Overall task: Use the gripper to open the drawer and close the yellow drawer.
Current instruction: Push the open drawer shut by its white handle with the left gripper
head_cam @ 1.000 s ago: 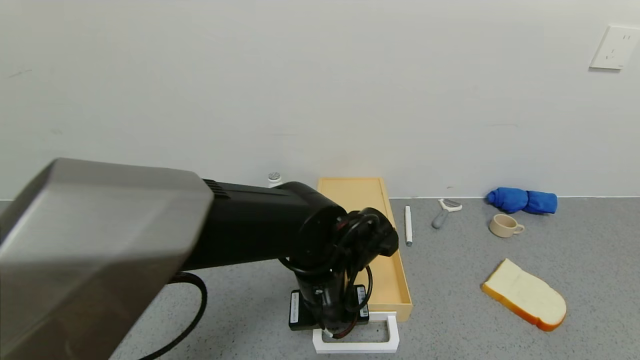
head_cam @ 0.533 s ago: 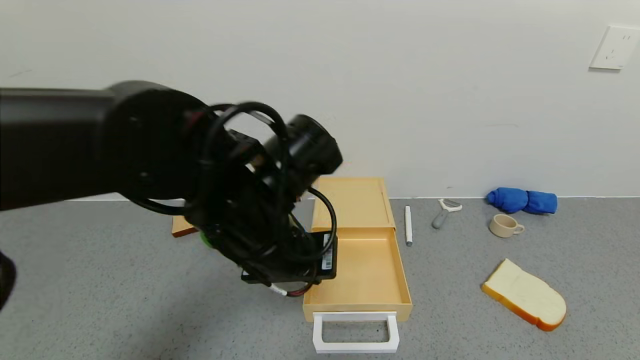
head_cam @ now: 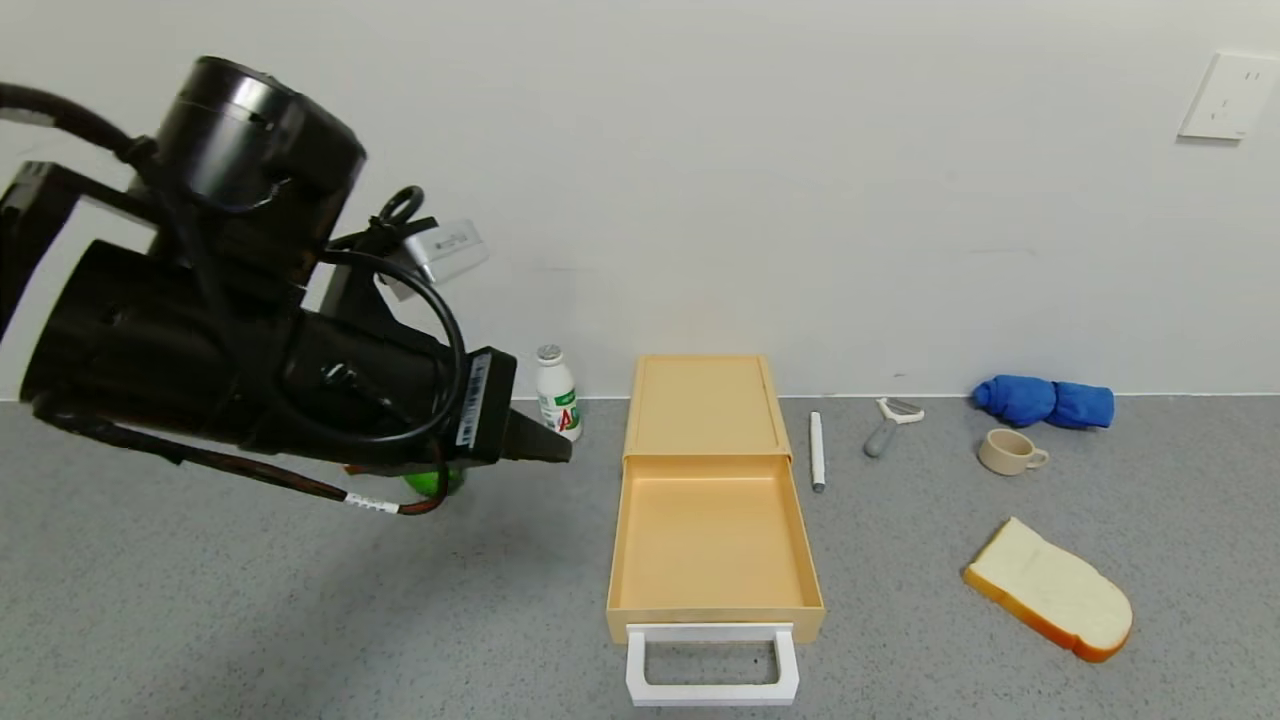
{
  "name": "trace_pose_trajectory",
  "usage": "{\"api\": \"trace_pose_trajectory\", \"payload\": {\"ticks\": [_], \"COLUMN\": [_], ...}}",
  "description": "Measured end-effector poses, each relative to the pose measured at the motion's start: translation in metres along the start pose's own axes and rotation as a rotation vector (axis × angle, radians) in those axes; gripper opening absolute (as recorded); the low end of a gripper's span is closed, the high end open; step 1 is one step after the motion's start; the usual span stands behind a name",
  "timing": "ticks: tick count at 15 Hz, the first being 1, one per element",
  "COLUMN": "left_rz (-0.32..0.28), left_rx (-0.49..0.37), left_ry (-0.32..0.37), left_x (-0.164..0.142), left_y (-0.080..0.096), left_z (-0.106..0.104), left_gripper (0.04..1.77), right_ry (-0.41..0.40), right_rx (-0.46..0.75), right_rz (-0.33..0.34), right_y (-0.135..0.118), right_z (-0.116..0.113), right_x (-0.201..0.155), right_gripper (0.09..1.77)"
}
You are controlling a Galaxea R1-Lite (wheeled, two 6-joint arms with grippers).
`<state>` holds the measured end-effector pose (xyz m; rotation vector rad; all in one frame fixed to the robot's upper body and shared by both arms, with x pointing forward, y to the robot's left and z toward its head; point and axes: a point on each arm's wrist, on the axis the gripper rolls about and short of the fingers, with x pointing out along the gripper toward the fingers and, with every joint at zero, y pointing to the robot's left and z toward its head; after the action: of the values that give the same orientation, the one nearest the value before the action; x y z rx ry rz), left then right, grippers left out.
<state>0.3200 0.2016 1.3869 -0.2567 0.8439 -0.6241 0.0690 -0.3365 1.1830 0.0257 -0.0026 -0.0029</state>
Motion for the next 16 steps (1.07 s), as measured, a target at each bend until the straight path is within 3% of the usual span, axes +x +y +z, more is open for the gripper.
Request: {"api": "trace_pose_trajectory", "payload": {"ticks": [3, 5, 16], "left_rz": [-0.030, -0.055, -0.059], "left_rx": [0.033, 0.046, 0.041], "left_ry": [-0.119, -0.160, -0.160], "left_x": [-0.009, -0.011, -0.016], "left_y": [0.011, 0.016, 0.017], "left_z": [-0.010, -0.018, -0.027], "left_gripper": [0.11, 0.11, 0.11], "right_ry": [0.000, 0.000, 0.000], "right_rx": [0.000, 0.000, 0.000], "right_rz": [0.000, -0.001, 0.000], "right_y": [0.000, 0.000, 0.000], "right_z": [0.000, 0.000, 0.000], "right_x": [0.000, 0.000, 0.000], "right_gripper": [1.70, 1.70, 1.70]}}
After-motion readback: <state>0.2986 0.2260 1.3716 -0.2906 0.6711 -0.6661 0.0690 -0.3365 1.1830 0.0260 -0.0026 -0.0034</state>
